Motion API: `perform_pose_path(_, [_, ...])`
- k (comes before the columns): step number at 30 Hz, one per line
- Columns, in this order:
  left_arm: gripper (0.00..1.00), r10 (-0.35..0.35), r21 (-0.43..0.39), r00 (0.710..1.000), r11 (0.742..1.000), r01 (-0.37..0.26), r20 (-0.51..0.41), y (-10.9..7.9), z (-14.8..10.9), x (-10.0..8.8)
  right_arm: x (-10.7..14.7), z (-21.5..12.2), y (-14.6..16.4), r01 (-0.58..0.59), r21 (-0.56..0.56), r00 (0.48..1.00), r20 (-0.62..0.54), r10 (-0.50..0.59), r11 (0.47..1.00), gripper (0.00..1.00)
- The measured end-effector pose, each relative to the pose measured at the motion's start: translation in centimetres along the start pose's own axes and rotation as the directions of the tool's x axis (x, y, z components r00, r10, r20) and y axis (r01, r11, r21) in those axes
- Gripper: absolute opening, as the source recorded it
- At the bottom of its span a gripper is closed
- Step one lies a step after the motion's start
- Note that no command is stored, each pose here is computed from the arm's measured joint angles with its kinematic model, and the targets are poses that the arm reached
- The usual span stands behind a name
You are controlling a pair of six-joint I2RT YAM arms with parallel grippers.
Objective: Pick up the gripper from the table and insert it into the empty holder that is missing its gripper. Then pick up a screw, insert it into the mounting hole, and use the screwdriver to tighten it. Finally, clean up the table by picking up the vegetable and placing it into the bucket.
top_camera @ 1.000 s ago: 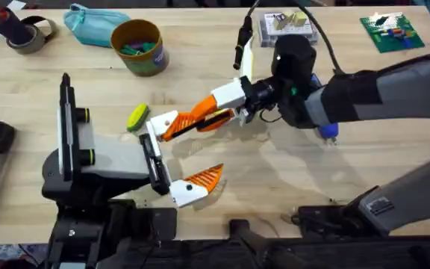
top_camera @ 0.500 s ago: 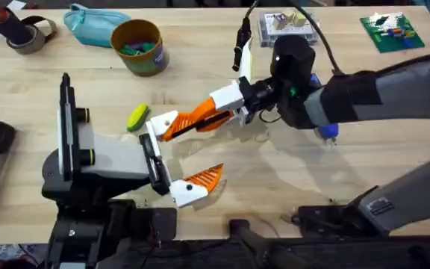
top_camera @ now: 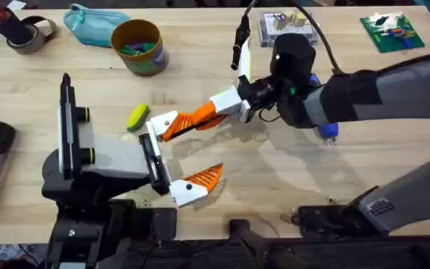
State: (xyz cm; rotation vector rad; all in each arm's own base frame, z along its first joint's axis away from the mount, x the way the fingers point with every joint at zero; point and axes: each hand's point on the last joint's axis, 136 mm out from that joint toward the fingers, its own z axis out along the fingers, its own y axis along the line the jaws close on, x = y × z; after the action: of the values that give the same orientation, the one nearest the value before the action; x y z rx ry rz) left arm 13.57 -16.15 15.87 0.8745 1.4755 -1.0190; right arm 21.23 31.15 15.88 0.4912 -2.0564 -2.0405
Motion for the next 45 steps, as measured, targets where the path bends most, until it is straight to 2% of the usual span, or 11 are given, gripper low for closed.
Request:
perform_pose_path(8, [0.984, 0.0, 0.0, 1.0, 1.0, 0.0, 0.0, 0.0, 0.0, 0.0, 0.0, 0.0, 0.1, 0.001, 0.003, 1.0, 0.011, -0.001, 1.0, 0.01])
perform_pose_path(22, [0.984, 0.011, 0.002, 1.0, 1.0, -0.011, 0.0, 0.0, 0.0, 0.0, 1.2, 0.0, 0.5, -0.016, 0.041, 0.99, 0.141, 0.01, 0.999, 0.01])
perform_pose_path(45, [0.984, 0.0, -0.009, 1.0, 1.0, 0.0, 0.001, 0.2, 0.0, 0.0, 0.8, 0.6, 0.3, -0.012, 0.062, 0.98, 0.201, -0.001, 0.998, 0.01])
